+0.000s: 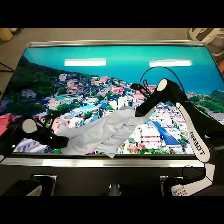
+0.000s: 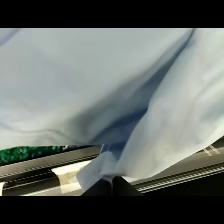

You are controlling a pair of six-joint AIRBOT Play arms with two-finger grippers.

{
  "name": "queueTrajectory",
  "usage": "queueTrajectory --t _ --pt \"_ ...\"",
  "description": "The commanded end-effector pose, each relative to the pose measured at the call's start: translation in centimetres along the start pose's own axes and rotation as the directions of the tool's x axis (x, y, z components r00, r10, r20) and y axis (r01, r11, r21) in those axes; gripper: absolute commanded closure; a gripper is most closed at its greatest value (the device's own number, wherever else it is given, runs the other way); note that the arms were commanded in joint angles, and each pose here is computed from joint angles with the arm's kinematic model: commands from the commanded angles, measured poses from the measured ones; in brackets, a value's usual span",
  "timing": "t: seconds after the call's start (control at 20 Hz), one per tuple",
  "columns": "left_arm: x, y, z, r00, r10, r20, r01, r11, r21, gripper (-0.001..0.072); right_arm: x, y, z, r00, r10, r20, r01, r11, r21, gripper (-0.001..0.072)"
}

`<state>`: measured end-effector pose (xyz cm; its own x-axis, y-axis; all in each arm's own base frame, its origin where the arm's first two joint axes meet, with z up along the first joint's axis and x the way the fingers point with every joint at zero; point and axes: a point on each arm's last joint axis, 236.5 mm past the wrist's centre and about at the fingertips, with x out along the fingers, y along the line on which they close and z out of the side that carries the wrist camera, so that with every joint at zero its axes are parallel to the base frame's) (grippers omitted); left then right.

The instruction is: Fold the shirts.

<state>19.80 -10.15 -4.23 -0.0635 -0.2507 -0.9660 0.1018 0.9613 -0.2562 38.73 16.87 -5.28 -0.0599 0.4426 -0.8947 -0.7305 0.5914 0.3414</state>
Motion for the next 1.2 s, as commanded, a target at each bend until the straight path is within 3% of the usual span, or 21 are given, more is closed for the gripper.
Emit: queueTrajectory --t 0.0,0.1,0.2,0.25,0.35,0.4,0.5,0.65,0.8,0.95,1.05,1.15 --pt "-10.2 0.8 3.8 0.957 0.131 0.259 -0.160 0.982 0.097 0.0685 -8.9 0.8 5.4 0.965 -0.175 0.196 0.199 0.974 -0.110 0.0687" --pt "-22.5 -0.2 6.7 0.805 0.171 0.568 -0.262 0.962 0.082 0.0685 -21.3 3.3 10.2 0.810 -0.357 0.466 0.468 0.872 -0.144 0.0688" --pt "-36.6 -2.9 6.5 0.531 0.121 0.839 -0.289 0.956 0.045 0.0685 -34.6 8.2 11.8 0.533 -0.467 0.706 0.703 0.709 -0.062 0.0687" --pt "-43.6 -4.7 5.3 0.352 0.063 0.934 -0.280 0.959 0.041 0.0685 -41.2 11.6 11.1 0.361 -0.486 0.796 0.781 0.624 0.026 0.0687" --pt "-54.3 -7.3 1.5 0.019 -0.035 0.999 -0.243 0.969 0.038 0.0685 -49.7 17.8 7.5 0.110 -0.471 0.876 0.847 0.505 0.165 0.0688" --pt "-57.8 -8.2 -0.3 -0.102 -0.072 0.992 -0.237 0.970 0.046 0.0685 -51.9 20.2 5.6 0.045 -0.461 0.886 0.854 0.477 0.205 0.0688" --pt "-60.4 -9.3 -1.8 -0.197 -0.118 0.973 -0.231 0.970 0.070 0.0685 -53.8 23.3 2.2 -0.012 -0.461 0.887 0.845 0.469 0.256 0.0687" --pt "-59.4 -9.4 -0.5 -0.162 -0.118 0.980 -0.228 0.970 0.079 0.0685 -53.5 23.5 -0.6 0.007 -0.519 0.855 0.844 0.462 0.273 0.0687" --pt "-57.2 -8.9 2.3 -0.093 -0.096 0.991 -0.240 0.968 0.071 0.0685 -51.0 20.9 -1.6 0.113 -0.608 0.786 0.841 0.480 0.251 0.0686" --pt "-53.2 -8.1 6.9 0.029 -0.057 0.998 -0.247 0.967 0.063 0.0684 -44.2 15.3 -2.6 0.380 -0.713 0.589 0.803 0.571 0.173 0.0686" --pt "-48.5 -6.5 11.4 0.153 0.004 0.988 -0.267 0.963 0.038 0.0685 -38.0 11.3 -3.9 0.595 -0.717 0.363 0.741 0.664 0.099 0.0686" --pt "-41.2 -4.8 16.4 0.328 0.062 0.943 -0.279 0.960 0.034 0.0684 -32.3 7.4 -3.6 0.729 -0.661 0.179 0.665 0.746 0.044 0.0686"
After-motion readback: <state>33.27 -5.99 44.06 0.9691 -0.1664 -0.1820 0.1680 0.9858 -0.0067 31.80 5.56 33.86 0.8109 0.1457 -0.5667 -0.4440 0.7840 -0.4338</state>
